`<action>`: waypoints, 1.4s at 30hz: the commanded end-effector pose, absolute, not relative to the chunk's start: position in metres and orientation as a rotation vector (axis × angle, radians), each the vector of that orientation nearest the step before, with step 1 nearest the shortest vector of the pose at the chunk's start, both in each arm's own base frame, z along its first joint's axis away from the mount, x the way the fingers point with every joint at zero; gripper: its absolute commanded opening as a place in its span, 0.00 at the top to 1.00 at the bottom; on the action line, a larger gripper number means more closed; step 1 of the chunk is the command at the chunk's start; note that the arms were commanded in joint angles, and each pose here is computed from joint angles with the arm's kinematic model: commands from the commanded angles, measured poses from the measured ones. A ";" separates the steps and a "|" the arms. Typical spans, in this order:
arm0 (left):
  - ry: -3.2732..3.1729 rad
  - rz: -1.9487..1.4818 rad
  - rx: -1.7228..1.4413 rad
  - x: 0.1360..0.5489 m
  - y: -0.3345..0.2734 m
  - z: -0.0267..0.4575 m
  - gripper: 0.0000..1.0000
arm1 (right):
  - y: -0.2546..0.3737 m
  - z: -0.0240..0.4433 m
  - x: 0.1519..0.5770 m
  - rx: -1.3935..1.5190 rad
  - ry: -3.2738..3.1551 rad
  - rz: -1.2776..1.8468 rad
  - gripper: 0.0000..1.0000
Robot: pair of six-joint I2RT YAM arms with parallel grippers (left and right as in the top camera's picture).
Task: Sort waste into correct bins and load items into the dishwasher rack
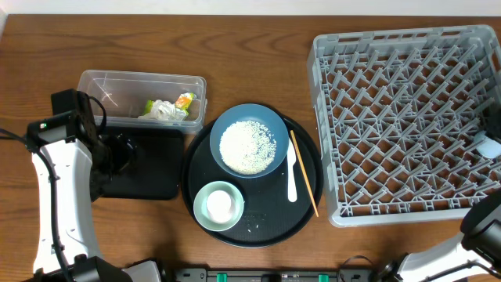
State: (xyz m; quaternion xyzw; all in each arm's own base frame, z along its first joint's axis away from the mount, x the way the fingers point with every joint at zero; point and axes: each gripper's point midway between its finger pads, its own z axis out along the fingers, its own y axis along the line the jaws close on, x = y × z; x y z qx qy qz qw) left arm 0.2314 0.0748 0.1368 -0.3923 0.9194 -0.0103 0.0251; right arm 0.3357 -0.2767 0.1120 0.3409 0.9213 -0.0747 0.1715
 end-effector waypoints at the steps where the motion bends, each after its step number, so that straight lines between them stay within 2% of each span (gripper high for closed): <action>1: 2.853 -0.017 -1.238 0.228 0.076 0.134 0.02 | -0.285 0.148 0.336 0.971 2.515 -0.231 0.69; 5: 2.853 -0.017 -1.237 0.228 0.076 0.134 0.02 | -0.258 0.147 0.347 0.897 2.539 -0.031 0.68; 7: 2.853 -0.017 -1.238 0.227 0.076 0.134 0.02 | -0.227 0.150 0.360 0.759 2.544 0.189 0.58; 10: 2.854 -0.017 -1.238 0.227 0.076 0.134 0.02 | -0.184 0.159 0.373 0.579 2.538 0.413 0.49; 20: 2.854 -0.016 -1.238 0.227 0.076 0.134 0.02 | -0.044 0.189 0.382 0.042 2.644 0.494 0.28; 27: 2.854 -0.015 -1.237 0.227 0.076 0.134 0.02 | 0.088 0.181 0.349 -0.545 2.727 0.614 0.24; 31: 2.854 -0.015 -1.237 0.227 0.076 0.134 0.02 | 0.165 0.179 0.323 -0.885 2.679 0.618 0.17; 37: 2.854 -0.016 -1.237 0.228 0.076 0.134 0.02 | 0.236 0.172 0.285 -1.232 2.579 0.542 0.11; 42: 2.854 -0.016 -1.237 0.227 0.076 0.134 0.02 | 0.288 0.161 0.252 -1.457 2.485 0.564 0.11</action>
